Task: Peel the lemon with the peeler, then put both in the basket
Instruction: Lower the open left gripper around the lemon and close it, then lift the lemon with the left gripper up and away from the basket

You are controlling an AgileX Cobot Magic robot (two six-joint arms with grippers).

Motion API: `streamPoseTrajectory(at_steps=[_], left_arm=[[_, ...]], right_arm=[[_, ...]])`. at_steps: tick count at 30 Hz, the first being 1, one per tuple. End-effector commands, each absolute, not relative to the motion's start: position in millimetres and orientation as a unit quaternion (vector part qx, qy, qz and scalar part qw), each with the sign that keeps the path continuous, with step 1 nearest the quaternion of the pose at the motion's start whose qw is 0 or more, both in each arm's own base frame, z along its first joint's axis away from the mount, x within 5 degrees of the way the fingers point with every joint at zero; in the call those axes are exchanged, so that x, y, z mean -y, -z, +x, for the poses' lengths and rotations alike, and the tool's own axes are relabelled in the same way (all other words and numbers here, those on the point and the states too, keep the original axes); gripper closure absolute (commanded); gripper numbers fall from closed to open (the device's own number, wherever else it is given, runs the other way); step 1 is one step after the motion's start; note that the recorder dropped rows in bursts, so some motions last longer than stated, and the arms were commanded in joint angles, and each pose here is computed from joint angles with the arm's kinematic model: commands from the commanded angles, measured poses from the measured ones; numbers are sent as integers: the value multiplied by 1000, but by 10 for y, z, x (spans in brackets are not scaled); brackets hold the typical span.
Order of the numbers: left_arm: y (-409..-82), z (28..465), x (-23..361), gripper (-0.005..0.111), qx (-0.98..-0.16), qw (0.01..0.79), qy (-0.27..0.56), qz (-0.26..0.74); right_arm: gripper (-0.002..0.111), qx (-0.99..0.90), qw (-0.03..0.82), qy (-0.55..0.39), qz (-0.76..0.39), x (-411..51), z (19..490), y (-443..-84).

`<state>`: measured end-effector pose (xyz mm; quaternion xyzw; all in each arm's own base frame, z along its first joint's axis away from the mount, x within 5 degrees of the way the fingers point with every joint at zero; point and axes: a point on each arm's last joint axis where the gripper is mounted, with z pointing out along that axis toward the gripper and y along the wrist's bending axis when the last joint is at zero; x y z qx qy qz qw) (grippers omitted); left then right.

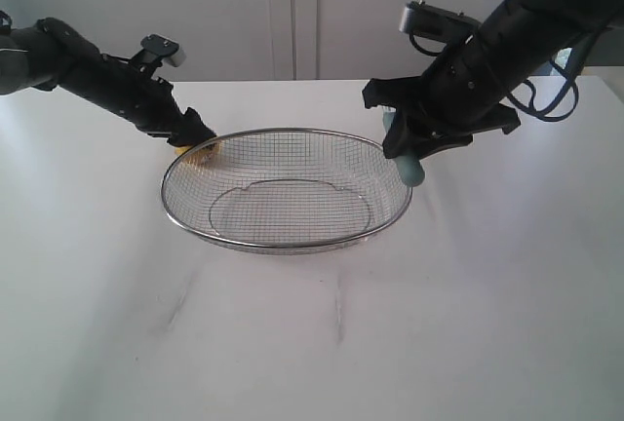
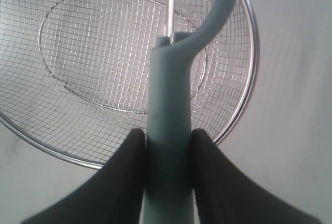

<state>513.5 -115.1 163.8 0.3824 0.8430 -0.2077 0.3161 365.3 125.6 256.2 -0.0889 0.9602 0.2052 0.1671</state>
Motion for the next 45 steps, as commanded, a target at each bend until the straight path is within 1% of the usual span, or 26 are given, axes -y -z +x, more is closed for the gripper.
streamPoseTrajectory(at_steps=[1,15,17,18,20,23,24,25,26,30,31,34,36,38,45], left_arm=[[-1631,5117,1188,30,-838,316,215,390],[-1599,5116,1173,30,-834,312,201,408],[-1597,5115,1171,32,-834,311,199,409],[-1597,5118,1161,35,-835,311,199,409],[-1593,5117,1157,44,-835,310,196,411],[-1590,5115,1154,60,-835,308,194,413],[-1590,5115,1154,70,-835,308,194,413],[-1590,5115,1154,75,-835,308,194,413],[-1590,5116,1153,85,-835,309,193,413],[-1608,5121,1142,104,-835,311,192,412],[-1648,5122,1132,107,-833,314,192,412],[-1795,5116,1097,107,-831,327,186,410],[-1917,5111,1038,107,-838,333,188,389],[-1994,5103,992,107,-843,334,192,375],[-2454,4921,926,107,-844,323,222,367]], right_arm=[[108,-959,175,-204,-92,-1247,3658,-2567],[108,-959,175,-204,-92,-1247,3658,-2567],[108,-959,175,-204,-92,-1247,3658,-2567],[108,-959,175,-204,-92,-1247,3658,-2567],[108,-959,176,-204,-92,-1247,3660,-2567],[108,-959,177,-204,-91,-1247,3662,-2568],[108,-959,177,-204,-91,-1247,3662,-2568],[108,-959,177,-204,-91,-1247,3662,-2568],[108,-959,177,-204,-91,-1247,3662,-2568],[108,-958,178,-204,-91,-1247,3664,-2568],[108,-958,179,-204,-91,-1247,3665,-2569],[108,-958,179,-204,-91,-1246,3666,-2569],[108,-958,183,-203,-90,-1246,3672,-2571],[108,-958,184,-203,-90,-1246,3674,-2572],[108,-958,176,-205,-91,-1248,3661,-2568]])
